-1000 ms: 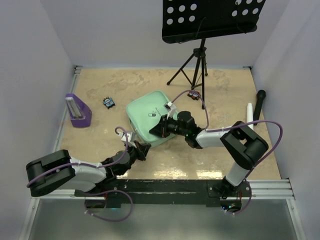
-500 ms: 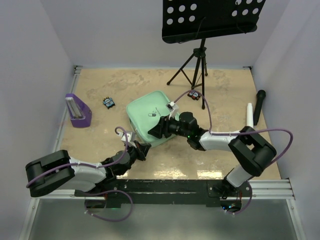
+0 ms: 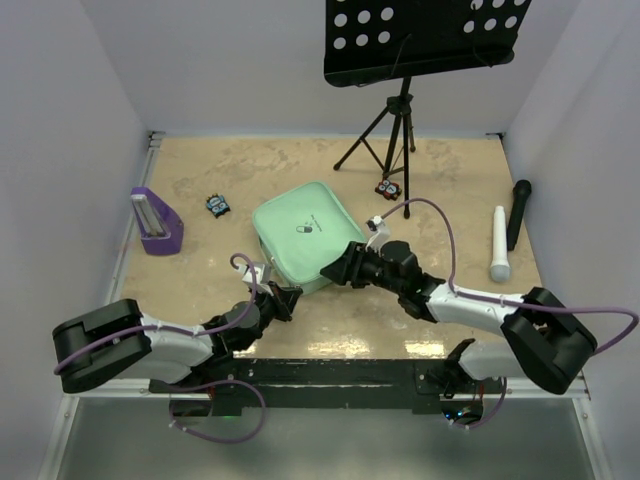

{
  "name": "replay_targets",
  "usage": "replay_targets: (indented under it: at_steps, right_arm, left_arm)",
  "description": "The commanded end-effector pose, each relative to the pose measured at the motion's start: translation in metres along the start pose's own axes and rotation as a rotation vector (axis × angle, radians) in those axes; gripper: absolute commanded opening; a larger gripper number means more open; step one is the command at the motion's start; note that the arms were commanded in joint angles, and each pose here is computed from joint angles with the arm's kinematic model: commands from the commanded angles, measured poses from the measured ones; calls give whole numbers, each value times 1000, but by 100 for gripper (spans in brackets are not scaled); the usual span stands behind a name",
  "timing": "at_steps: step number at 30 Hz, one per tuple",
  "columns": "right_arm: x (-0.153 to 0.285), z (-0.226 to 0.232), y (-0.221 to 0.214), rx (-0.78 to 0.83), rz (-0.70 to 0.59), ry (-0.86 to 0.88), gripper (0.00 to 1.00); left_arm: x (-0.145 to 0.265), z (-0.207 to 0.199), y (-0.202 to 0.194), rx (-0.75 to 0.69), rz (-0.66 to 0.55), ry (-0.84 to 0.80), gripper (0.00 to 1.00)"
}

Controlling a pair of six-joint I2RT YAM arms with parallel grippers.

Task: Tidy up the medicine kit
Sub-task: Zip the medicine box at the center of the board.

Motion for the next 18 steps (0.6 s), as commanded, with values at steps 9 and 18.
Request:
replay_targets:
  at_steps: [9,18]
  right_arm:
    - [-11,-25,-1,-163,-30,-116,54]
    - [3,4,9,-175,-81,54,63]
  left_arm:
    - [16,17,-24,-70,71,-15,0]
    - [14,14,-23,-83,76,-32,0]
Point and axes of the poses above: each gripper's point midway between its finger pads, its own x axis back along the fingers, its own z axis along the line the jaws close on, y = z × x, the point moved 10 cm from there along x, back along the fingers, and after that the axes turned 15 degrees about -x, right-handed, at the moved point
